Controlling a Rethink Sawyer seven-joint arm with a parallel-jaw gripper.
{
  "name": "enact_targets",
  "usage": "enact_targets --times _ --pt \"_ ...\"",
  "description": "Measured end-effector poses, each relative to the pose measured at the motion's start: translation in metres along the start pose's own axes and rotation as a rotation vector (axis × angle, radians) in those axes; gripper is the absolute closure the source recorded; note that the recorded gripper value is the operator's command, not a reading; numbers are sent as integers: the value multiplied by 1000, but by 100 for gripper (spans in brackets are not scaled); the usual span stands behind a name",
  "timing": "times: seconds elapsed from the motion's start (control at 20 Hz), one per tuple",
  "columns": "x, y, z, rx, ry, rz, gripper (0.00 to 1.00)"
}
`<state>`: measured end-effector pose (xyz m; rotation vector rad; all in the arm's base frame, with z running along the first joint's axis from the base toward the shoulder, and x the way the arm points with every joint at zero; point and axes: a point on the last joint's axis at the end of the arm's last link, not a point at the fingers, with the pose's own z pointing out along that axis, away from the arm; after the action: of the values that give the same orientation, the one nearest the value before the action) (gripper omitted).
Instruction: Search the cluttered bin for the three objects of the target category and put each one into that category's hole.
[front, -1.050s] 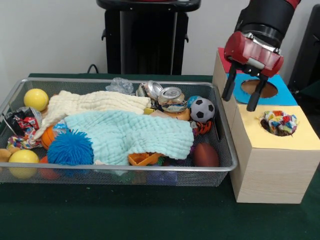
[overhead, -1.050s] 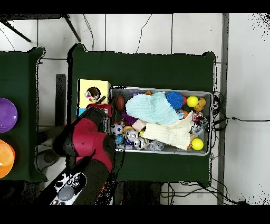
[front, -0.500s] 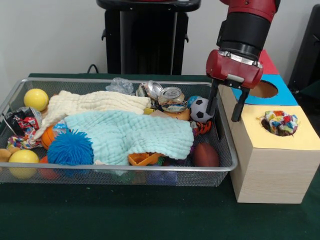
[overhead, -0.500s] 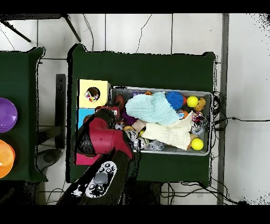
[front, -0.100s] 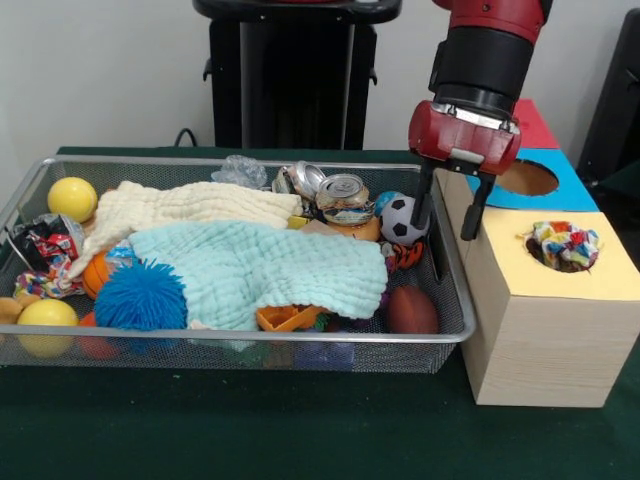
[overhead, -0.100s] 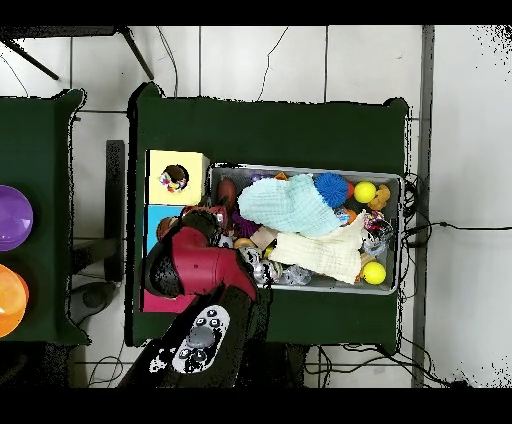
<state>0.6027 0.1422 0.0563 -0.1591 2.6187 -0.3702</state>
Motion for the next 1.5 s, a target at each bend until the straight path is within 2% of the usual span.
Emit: enact_targets --times 0.15,0.4,0.6,0.65,0.7,0.95,1.1,1.5 --pt "0 0 -5 -5 6 -10 0" --pt "0 0 -13 -11 55 -14 0" --pt "5 0 -31 -7 151 -23 0" --pt "5 1 -32 -6 160 -26 0" --pt "9 2 -40 3 200 -41 0" --pt "16 14 -60 12 283 -91 0" --pt "16 22 -66 3 307 -102 0" --pt "11 41 -62 -46 304 -97 0"
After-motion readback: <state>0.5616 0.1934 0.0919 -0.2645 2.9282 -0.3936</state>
